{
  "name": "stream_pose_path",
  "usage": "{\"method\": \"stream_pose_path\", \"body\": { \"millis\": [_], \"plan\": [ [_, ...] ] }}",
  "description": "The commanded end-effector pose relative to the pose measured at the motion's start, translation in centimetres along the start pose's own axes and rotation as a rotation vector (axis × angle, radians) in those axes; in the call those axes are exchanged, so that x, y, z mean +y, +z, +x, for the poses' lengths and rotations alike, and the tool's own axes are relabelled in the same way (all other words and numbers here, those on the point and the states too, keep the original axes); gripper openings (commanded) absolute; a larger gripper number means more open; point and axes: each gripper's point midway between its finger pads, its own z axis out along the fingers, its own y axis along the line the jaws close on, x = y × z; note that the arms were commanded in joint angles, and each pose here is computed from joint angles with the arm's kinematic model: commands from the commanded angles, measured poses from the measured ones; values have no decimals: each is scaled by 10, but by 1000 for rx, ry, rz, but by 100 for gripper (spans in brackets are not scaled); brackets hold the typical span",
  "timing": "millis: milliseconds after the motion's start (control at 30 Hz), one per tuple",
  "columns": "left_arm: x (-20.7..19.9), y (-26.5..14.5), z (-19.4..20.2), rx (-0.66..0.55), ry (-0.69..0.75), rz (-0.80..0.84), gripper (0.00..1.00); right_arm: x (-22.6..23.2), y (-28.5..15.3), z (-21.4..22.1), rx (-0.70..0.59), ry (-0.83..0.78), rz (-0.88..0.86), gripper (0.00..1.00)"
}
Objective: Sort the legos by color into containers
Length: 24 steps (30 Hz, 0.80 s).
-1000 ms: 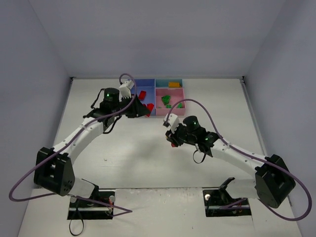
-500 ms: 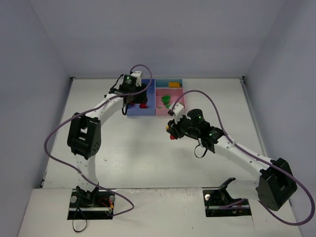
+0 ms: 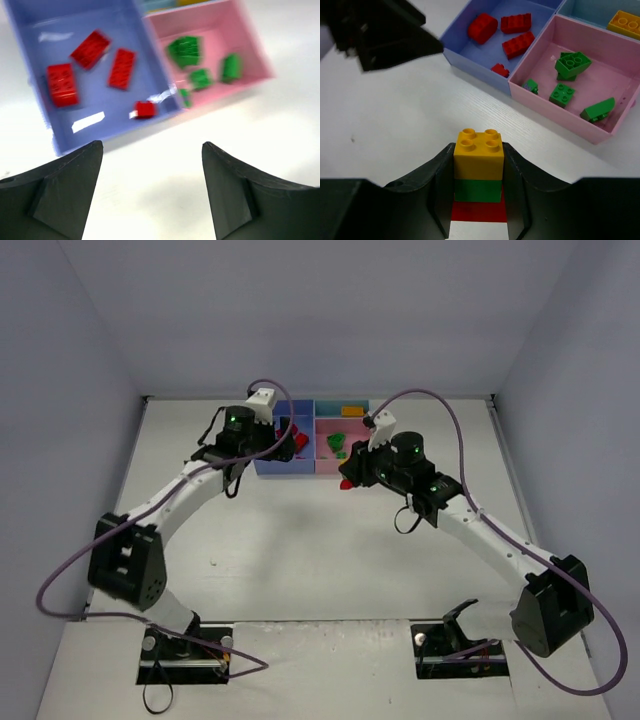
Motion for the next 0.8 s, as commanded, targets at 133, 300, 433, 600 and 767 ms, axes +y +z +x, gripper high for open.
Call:
{"method": "stream_pose_path", "body": {
  "millis": [133, 300, 433, 600, 767],
  "plan": [
    [-89, -102, -53, -365, 9, 430, 73, 21, -5, -95, -288, 159, -53, 0],
    [-125, -118, -34, -296, -35, 518, 76, 30, -7, -104, -334, 146, -70, 0],
    [-147, -127, -31, -310, -61, 550, 77, 33, -4, -106, -355, 140, -42, 0],
    [-155, -127, -27, -311, -98, 550, 77, 32, -3, -108, -383, 153, 0, 0],
    [-151, -120, -30, -335, -113, 481, 77, 34, -5, -110, -406, 166, 21, 0]
  ]
}}
